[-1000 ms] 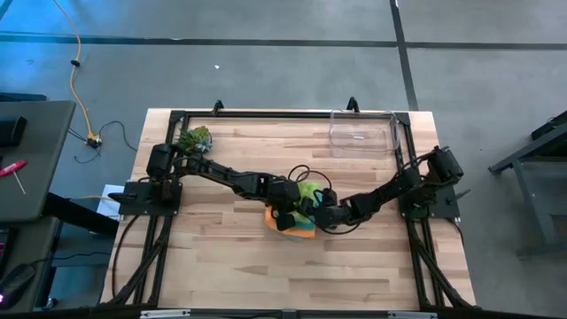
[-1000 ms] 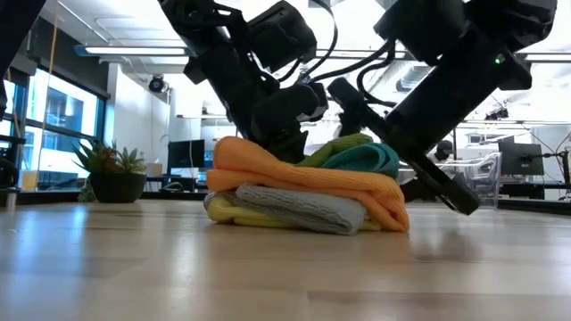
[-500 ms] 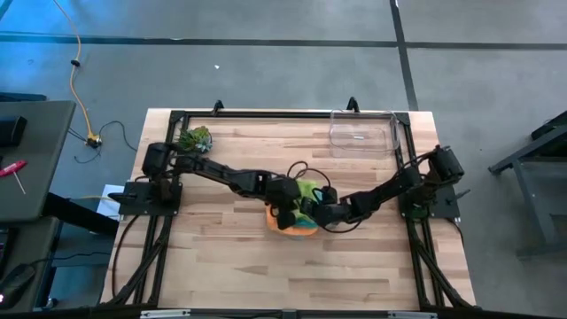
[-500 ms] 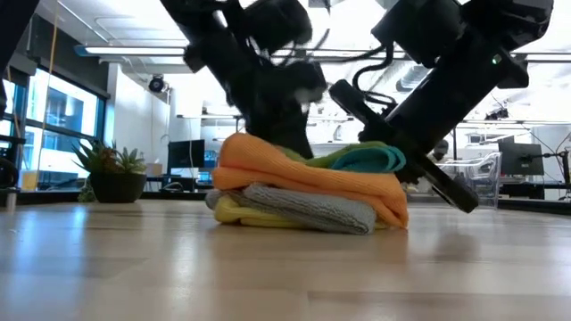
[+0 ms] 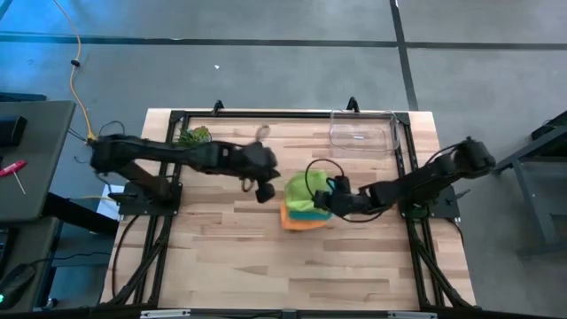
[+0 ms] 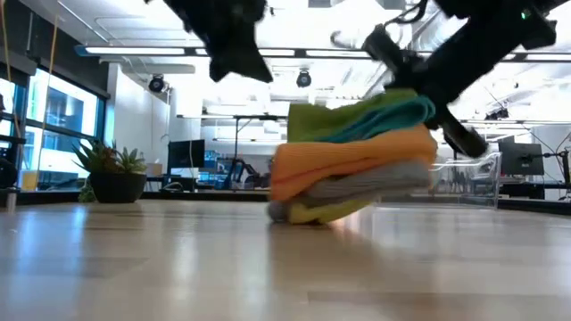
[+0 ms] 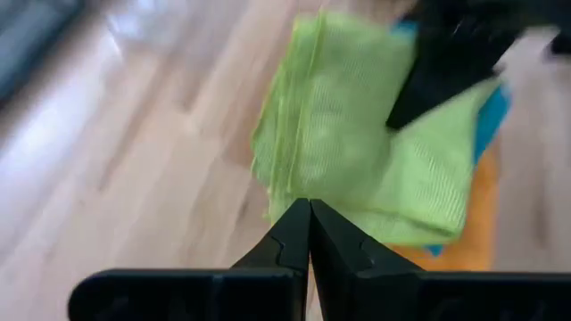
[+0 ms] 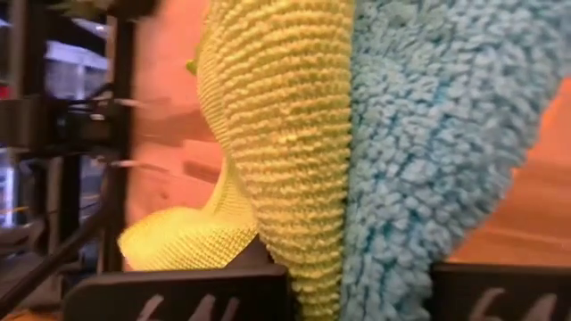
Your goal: Fold microfiber towels
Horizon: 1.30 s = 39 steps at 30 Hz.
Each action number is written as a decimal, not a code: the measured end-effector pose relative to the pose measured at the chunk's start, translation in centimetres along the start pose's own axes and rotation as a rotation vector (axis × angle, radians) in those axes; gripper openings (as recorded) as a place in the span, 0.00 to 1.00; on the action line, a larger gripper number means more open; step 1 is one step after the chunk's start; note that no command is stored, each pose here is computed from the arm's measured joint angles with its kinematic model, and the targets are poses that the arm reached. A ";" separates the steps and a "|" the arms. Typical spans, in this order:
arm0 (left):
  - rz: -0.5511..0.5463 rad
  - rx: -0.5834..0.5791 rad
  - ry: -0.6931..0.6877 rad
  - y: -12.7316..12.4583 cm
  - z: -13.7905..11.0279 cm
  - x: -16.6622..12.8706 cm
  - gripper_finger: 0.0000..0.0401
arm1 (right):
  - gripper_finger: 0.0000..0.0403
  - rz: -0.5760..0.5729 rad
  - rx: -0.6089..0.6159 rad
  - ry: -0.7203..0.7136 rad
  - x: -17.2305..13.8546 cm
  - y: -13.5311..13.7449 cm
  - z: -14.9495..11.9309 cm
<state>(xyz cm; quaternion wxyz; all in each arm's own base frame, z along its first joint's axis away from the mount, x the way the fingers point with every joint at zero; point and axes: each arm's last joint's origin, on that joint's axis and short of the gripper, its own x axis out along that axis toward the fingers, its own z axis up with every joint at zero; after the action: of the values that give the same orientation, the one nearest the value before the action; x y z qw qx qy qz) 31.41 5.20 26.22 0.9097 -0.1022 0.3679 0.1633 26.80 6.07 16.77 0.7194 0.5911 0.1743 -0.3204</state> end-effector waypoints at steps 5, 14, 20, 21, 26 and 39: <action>-0.060 -0.046 -0.235 0.7 -1.4 -4.6 0.00 | 0.04 0.088 -0.060 -0.029 -1.9 1.5 1.7; -0.192 -0.144 -0.464 1.6 -5.4 -9.7 0.00 | 0.04 0.208 -0.141 -0.119 -6.8 3.6 6.5; -0.143 -0.174 -0.519 1.9 -5.5 -10.6 0.00 | 0.04 0.087 -0.249 -0.179 -11.5 3.4 11.7; -0.141 -0.175 -0.519 1.9 -5.5 -10.6 0.00 | 0.04 0.073 -0.260 -0.197 -12.4 3.4 12.6; -0.141 -0.175 -0.519 1.9 -5.5 -10.3 0.00 | 0.04 -0.009 -0.307 -0.311 -17.3 3.0 16.9; -0.165 -0.216 -0.554 1.7 -5.0 -10.1 0.00 | 0.04 -0.158 -0.313 -0.295 -16.0 -1.3 23.9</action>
<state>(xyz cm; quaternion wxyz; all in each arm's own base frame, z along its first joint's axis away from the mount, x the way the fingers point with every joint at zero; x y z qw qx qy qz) 20.78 2.99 29.70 0.9694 -0.1791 0.0770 0.1489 11.17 -12.99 31.63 0.7925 0.4037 0.1605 -0.4280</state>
